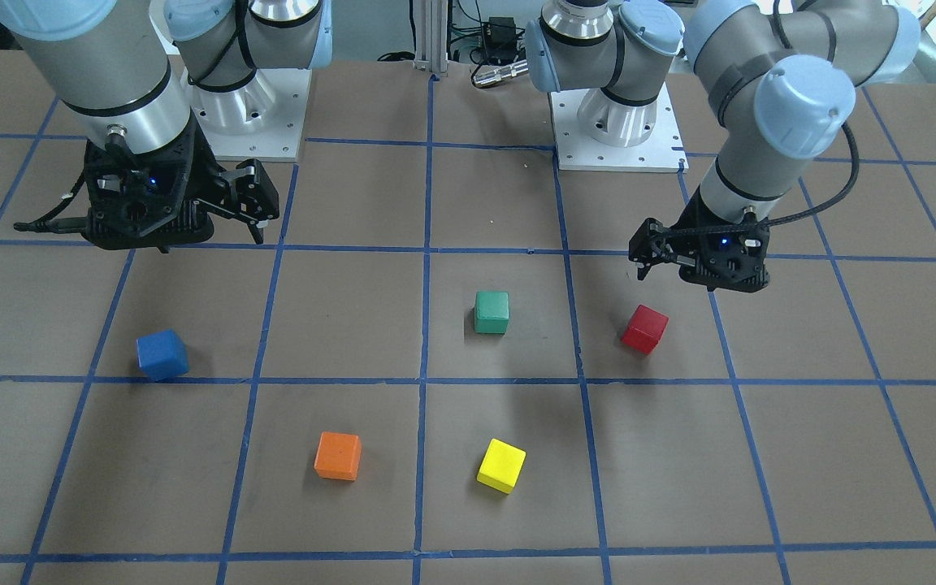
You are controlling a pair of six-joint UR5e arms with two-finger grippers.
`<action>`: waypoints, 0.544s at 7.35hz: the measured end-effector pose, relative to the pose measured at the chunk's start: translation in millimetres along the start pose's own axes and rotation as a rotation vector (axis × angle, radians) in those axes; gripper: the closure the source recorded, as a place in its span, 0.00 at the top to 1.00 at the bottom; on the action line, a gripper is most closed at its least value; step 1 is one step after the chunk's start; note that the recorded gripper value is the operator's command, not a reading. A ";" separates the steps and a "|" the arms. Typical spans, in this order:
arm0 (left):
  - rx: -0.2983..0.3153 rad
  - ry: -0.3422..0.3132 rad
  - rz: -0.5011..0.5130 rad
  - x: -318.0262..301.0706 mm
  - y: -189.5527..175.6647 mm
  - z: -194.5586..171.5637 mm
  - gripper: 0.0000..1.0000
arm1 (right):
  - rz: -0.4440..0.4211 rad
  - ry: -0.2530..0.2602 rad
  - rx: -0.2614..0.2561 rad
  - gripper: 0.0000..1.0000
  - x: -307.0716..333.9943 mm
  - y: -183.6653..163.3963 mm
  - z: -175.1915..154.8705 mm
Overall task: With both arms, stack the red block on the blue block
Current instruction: 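Lower the left gripper over the red cube, then close the left gripper on the red cube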
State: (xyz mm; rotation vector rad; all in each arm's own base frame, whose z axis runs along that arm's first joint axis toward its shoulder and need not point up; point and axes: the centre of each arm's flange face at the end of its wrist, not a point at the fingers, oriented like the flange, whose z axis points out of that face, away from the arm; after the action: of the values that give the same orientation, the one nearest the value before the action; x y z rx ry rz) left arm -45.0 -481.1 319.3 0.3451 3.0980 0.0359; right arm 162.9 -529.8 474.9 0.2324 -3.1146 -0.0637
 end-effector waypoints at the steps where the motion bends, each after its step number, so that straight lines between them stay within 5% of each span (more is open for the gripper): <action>1: -0.015 -0.007 0.077 -0.5 2.9 28.9 1.00 | 0.000 0.000 0.001 1.00 0.0 -0.3 -0.3; 4: -0.056 0.005 0.155 -3.3 -3.1 83.3 1.00 | 0.000 0.000 0.000 1.00 0.0 -0.2 0.5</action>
State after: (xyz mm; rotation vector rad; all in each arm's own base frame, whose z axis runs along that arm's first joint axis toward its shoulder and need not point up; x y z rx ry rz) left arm -40.3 -483.2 236.0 0.5831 3.0600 0.1265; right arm 162.9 -530.0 474.4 0.2325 -3.1143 -0.0644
